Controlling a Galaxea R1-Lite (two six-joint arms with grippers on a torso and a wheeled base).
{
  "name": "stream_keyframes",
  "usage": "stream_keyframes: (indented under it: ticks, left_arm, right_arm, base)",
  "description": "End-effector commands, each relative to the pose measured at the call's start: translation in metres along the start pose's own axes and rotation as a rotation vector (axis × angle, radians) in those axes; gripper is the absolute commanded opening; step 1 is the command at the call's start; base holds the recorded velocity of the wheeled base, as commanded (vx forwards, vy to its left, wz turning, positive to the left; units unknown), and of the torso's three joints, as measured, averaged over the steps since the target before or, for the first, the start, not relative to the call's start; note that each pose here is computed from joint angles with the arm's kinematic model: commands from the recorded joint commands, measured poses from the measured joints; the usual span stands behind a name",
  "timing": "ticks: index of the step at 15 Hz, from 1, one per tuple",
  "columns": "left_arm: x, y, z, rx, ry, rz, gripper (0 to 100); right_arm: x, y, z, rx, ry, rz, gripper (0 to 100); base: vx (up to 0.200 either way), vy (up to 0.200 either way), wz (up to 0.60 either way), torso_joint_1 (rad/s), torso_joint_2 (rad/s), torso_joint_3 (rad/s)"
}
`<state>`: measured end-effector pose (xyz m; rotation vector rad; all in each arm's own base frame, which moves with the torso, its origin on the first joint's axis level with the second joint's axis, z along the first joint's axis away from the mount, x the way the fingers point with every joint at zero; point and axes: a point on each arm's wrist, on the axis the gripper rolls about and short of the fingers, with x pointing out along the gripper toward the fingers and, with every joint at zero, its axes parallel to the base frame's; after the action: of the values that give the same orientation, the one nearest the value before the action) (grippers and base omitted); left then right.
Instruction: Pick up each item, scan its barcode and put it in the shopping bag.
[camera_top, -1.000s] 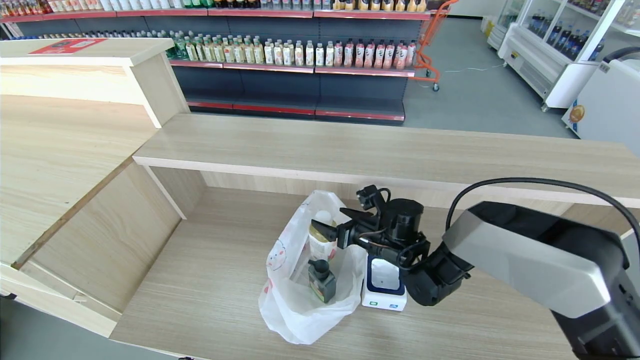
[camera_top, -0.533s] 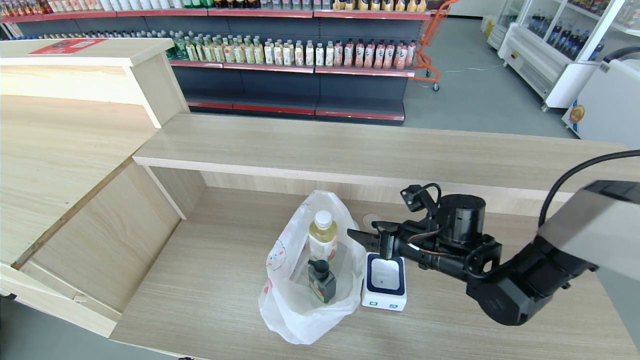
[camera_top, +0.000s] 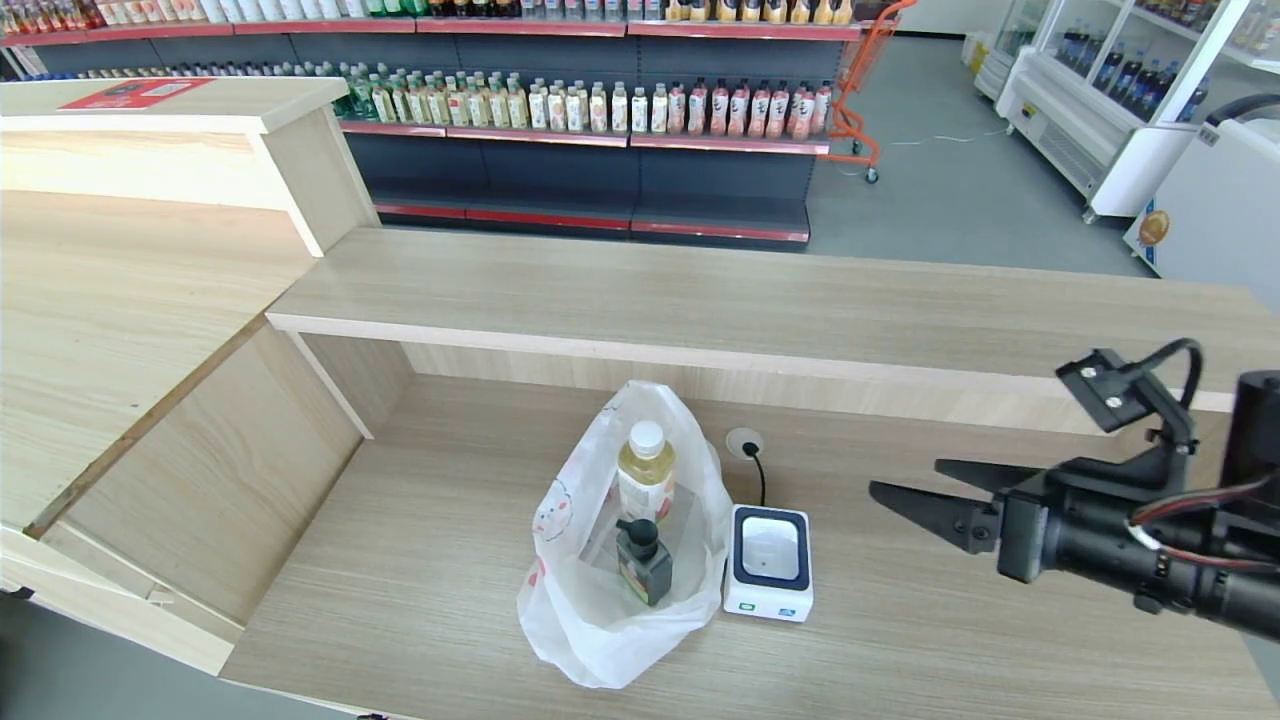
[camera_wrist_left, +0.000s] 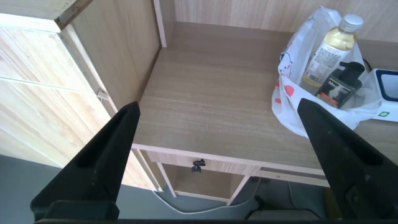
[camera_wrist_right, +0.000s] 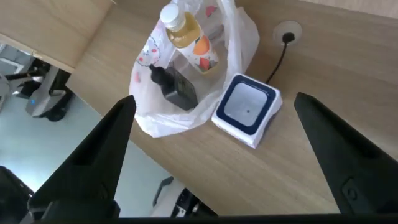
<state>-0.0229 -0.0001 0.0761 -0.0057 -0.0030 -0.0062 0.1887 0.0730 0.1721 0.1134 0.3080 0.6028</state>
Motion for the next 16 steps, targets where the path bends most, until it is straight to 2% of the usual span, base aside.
stream_keyframes:
  ticks: [1, 3, 4, 5, 6, 7, 8, 10, 12, 13, 16]
  left_arm:
    - [0.000, 0.000, 0.000, 0.000, 0.000, 0.000, 100]
    - [0.000, 0.000, 0.000, 0.000, 0.000, 0.000, 100]
    - [0.000, 0.000, 0.000, 0.000, 0.000, 0.000, 100]
    - [0.000, 0.000, 0.000, 0.000, 0.000, 0.000, 100]
    - [0.000, 0.000, 0.000, 0.000, 0.000, 0.000, 100]
    - [0.000, 0.000, 0.000, 0.000, 0.000, 0.000, 100]
    - [0.000, 0.000, 0.000, 0.000, 0.000, 0.000, 100]
    - [0.000, 0.000, 0.000, 0.000, 0.000, 0.000, 100]
    - [0.000, 0.000, 0.000, 0.000, 0.000, 0.000, 100]
    - [0.000, 0.000, 0.000, 0.000, 0.000, 0.000, 100]
    - [0.000, 0.000, 0.000, 0.000, 0.000, 0.000, 100]
  right_arm:
    - [-0.079, 0.006, -0.016, -0.087, -0.076, -0.190, 100]
    - [-0.115, 0.012, -0.054, -0.085, -0.070, -0.302, 100]
    - [-0.127, 0.016, -0.068, -0.101, -0.087, -0.312, 100]
    - [-0.146, 0.021, -0.098, -0.126, -0.138, -0.331, 100]
    - [-0.157, 0.025, -0.111, -0.147, -0.210, -0.364, 100]
    - [-0.163, 0.027, -0.116, -0.151, -0.227, -0.383, 100]
    - [-0.174, 0.031, -0.133, -0.144, -0.263, -0.458, 100]
    - [-0.179, 0.035, -0.148, -0.111, -0.291, -0.554, 100]
    - [-0.183, 0.037, -0.153, -0.133, -0.347, -0.582, 100]
    - [-0.182, 0.035, -0.158, -0.121, -0.301, -0.622, 100]
    - [-0.183, 0.036, -0.158, -0.119, -0.302, -0.618, 100]
  base:
    - [0.000, 0.000, 0.00, 0.000, 0.00, 0.000]
    - [0.000, 0.000, 0.00, 0.000, 0.00, 0.000]
    - [0.000, 0.000, 0.00, 0.000, 0.00, 0.000]
    - [0.000, 0.000, 0.00, 0.000, 0.00, 0.000]
    - [0.000, 0.000, 0.00, 0.000, 0.00, 0.000]
    - [0.000, 0.000, 0.00, 0.000, 0.00, 0.000]
    - [0.000, 0.000, 0.00, 0.000, 0.00, 0.000]
    - [0.000, 0.000, 0.00, 0.000, 0.00, 0.000]
    - [0.000, 0.000, 0.00, 0.000, 0.00, 0.000]
    - [0.000, 0.000, 0.00, 0.000, 0.00, 0.000]
    - [0.000, 0.000, 0.00, 0.000, 0.00, 0.000]
